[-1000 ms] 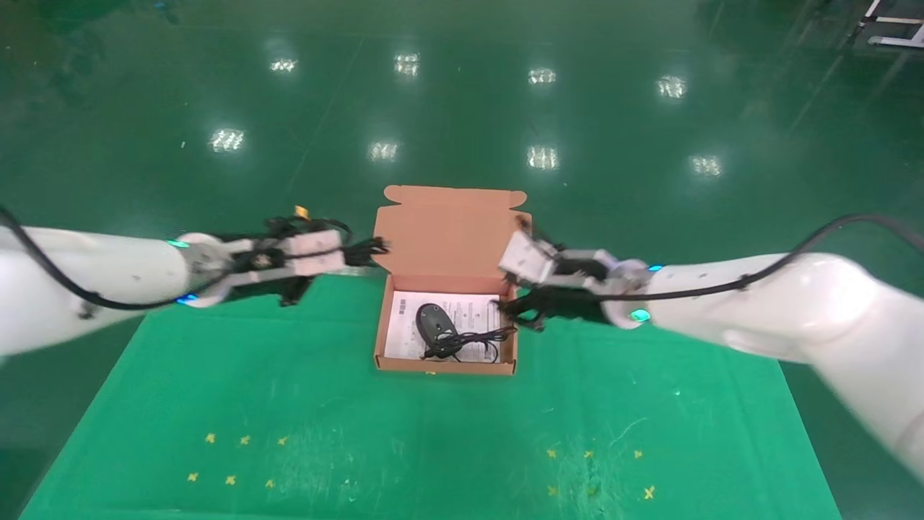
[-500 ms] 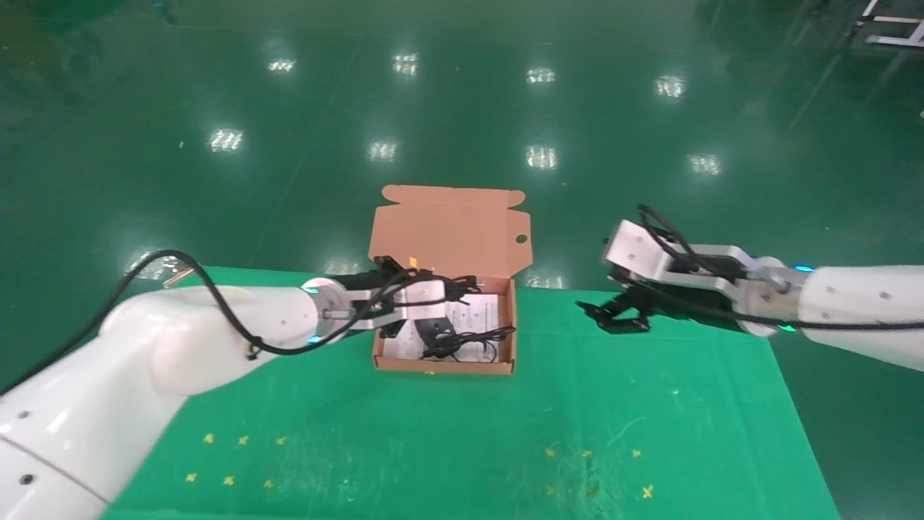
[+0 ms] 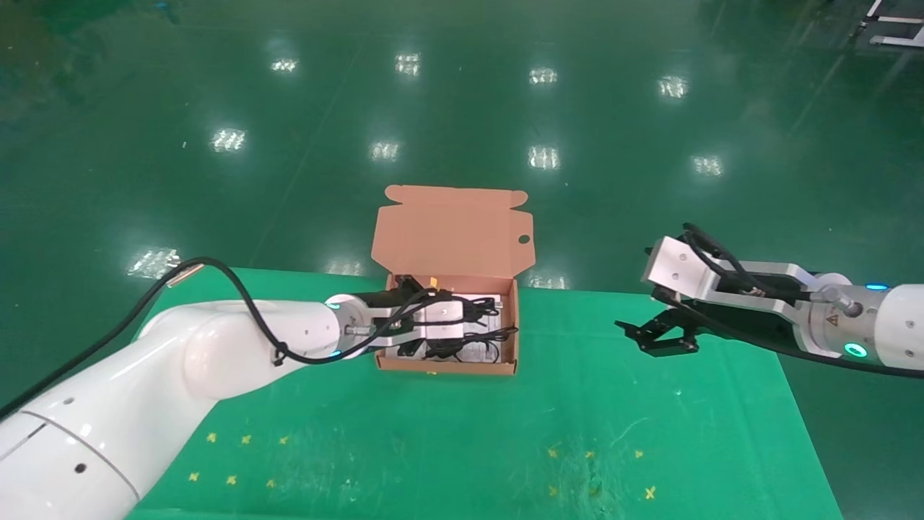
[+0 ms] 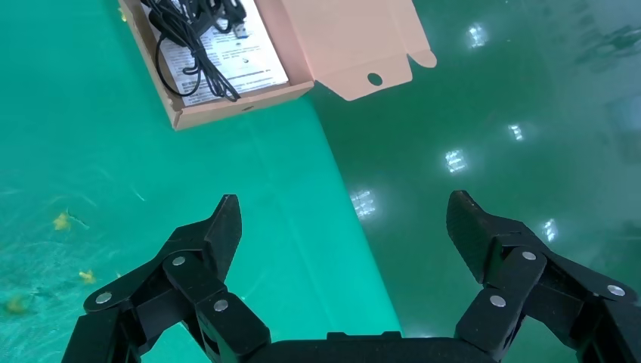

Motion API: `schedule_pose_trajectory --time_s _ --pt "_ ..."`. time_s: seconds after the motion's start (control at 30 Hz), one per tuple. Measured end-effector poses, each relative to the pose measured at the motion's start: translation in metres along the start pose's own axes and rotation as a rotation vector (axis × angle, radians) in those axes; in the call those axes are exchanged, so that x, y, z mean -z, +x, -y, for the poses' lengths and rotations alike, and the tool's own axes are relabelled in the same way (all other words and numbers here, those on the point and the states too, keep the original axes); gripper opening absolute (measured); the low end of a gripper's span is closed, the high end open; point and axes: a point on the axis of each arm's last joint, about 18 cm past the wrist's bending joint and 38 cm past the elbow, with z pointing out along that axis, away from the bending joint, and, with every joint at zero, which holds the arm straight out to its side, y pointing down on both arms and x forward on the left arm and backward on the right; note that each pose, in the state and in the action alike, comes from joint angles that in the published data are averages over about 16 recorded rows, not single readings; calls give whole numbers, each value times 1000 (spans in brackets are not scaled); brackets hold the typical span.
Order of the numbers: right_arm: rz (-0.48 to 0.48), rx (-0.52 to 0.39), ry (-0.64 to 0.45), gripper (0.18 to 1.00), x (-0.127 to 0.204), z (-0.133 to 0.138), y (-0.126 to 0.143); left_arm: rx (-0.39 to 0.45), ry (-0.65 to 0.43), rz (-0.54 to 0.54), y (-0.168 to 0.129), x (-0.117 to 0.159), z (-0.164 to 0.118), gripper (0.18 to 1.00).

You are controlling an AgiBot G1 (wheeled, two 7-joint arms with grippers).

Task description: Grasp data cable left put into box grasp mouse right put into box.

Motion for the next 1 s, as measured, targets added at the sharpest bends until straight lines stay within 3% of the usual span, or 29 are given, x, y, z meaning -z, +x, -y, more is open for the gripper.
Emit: schedule_pose_trajectory --time_s 0.2,0.57,1.0 --pt "1 1 0 999 -1 0 0 0 -1 1 -1 0 -1 287" --pt "-9 2 6 1000 -2 2 5 6 6 22 -9 6 -2 400" --pt "-116 116 24 1000 15 32 56 71 36 209 -82 40 -6 661"
